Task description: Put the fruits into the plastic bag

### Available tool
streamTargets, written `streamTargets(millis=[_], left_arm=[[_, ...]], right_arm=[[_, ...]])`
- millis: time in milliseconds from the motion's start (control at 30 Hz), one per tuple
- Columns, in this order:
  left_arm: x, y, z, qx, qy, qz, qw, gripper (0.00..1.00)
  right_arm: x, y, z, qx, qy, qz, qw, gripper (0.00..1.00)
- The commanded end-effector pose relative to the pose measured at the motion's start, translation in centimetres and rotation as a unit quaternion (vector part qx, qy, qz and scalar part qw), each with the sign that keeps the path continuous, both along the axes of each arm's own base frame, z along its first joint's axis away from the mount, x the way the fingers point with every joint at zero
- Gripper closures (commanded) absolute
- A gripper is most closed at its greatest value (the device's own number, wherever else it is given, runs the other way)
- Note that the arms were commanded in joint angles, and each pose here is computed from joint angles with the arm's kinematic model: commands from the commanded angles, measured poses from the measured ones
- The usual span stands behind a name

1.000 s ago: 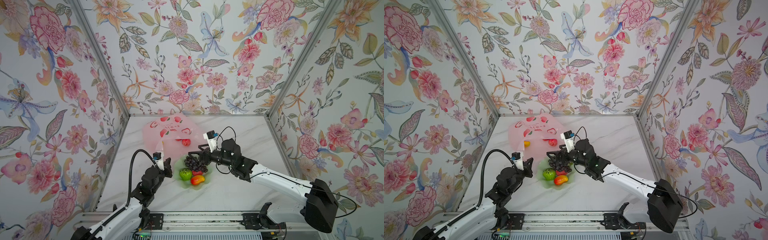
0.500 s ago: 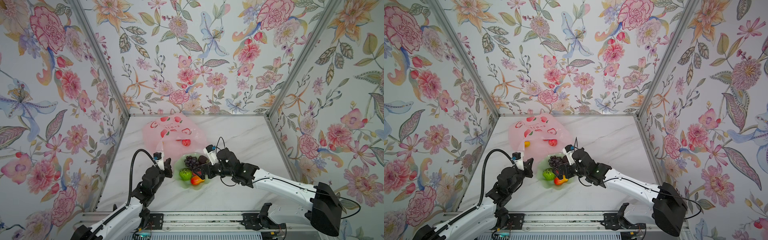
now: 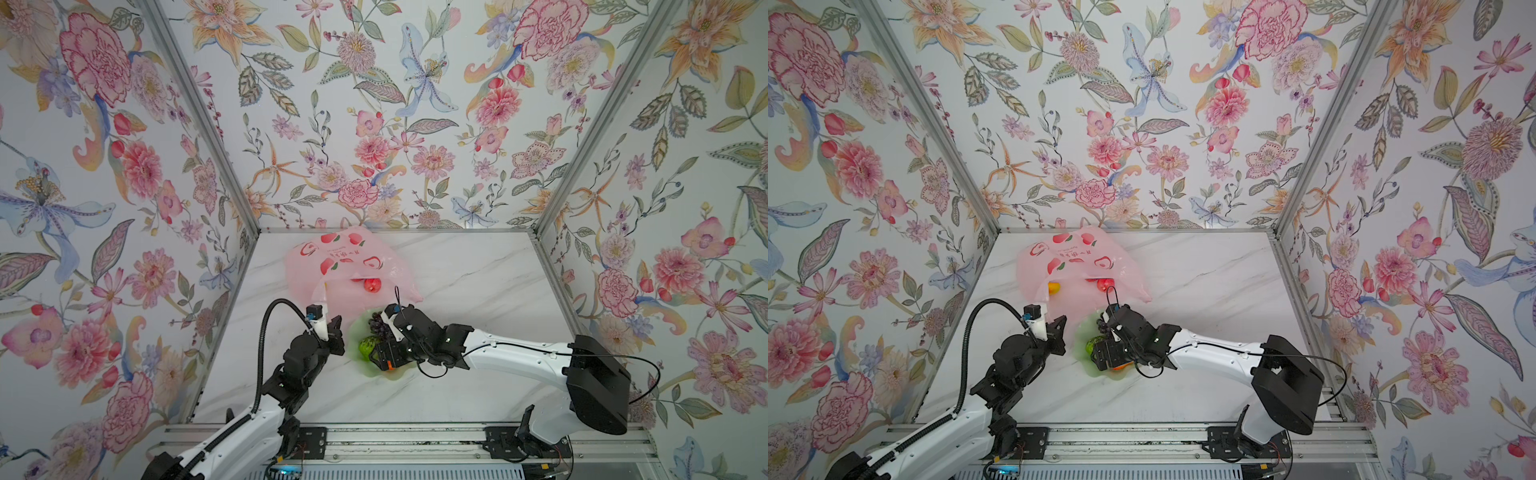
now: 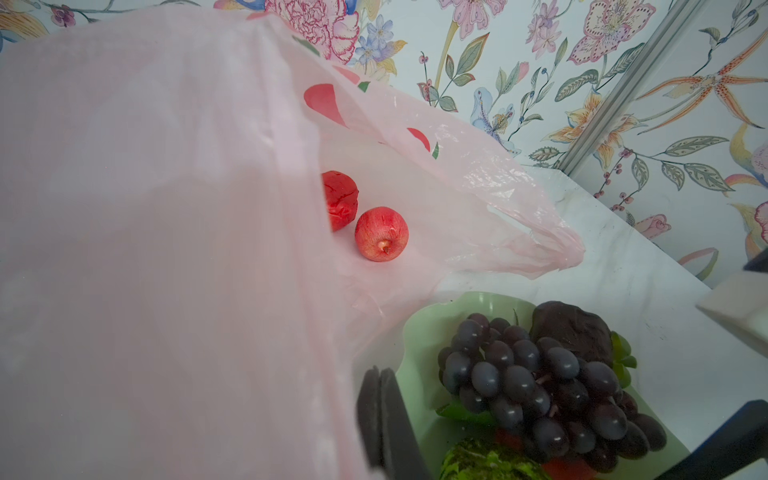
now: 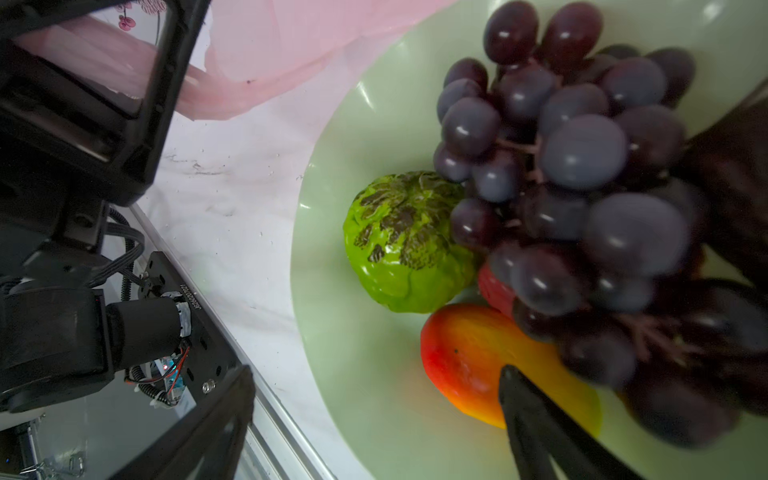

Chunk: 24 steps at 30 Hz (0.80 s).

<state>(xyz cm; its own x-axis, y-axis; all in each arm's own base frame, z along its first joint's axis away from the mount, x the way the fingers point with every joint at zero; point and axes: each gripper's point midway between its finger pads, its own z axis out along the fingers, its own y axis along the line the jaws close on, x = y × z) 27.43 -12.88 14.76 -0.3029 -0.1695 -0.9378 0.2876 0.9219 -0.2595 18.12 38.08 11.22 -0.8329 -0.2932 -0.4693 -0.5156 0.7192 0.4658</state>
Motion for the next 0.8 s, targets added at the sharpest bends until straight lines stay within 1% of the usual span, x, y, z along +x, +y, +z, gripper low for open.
streamTargets(millis=[0,267,467,667,767], left_arm=[[0.1,0.3,0.5,-0.009,-0.007,0.007,1.0,1.0],[0.1,0.2,0.6,-0.01,-0.01,0.005,1.0,1.0],[0.0,0.2,0.7,-0.012,-0.012,0.004,1.0,1.0],[0.0,0.3,0.6,-0.012,-0.014,0.004,1.0,1.0],[0.0,0.3,0.7,-0.013,-0.015,0.003,1.0,1.0]], right_arm=[[0.1,0.9,-0.3,-0.014,0.003,-0.003,1.0,0.08],[0.8,1.6,-2.5,-0.031,0.015,-0.023,0.999,0.08],[1.8,1.6,-3.1,-0.042,0.006,-0.043,0.998,0.08],[2.3,1.9,-4.2,-0.052,0.012,-0.058,0.997,0.08],[2.8,1.9,-4.3,-0.046,0.01,-0.077,0.996,0.08]])
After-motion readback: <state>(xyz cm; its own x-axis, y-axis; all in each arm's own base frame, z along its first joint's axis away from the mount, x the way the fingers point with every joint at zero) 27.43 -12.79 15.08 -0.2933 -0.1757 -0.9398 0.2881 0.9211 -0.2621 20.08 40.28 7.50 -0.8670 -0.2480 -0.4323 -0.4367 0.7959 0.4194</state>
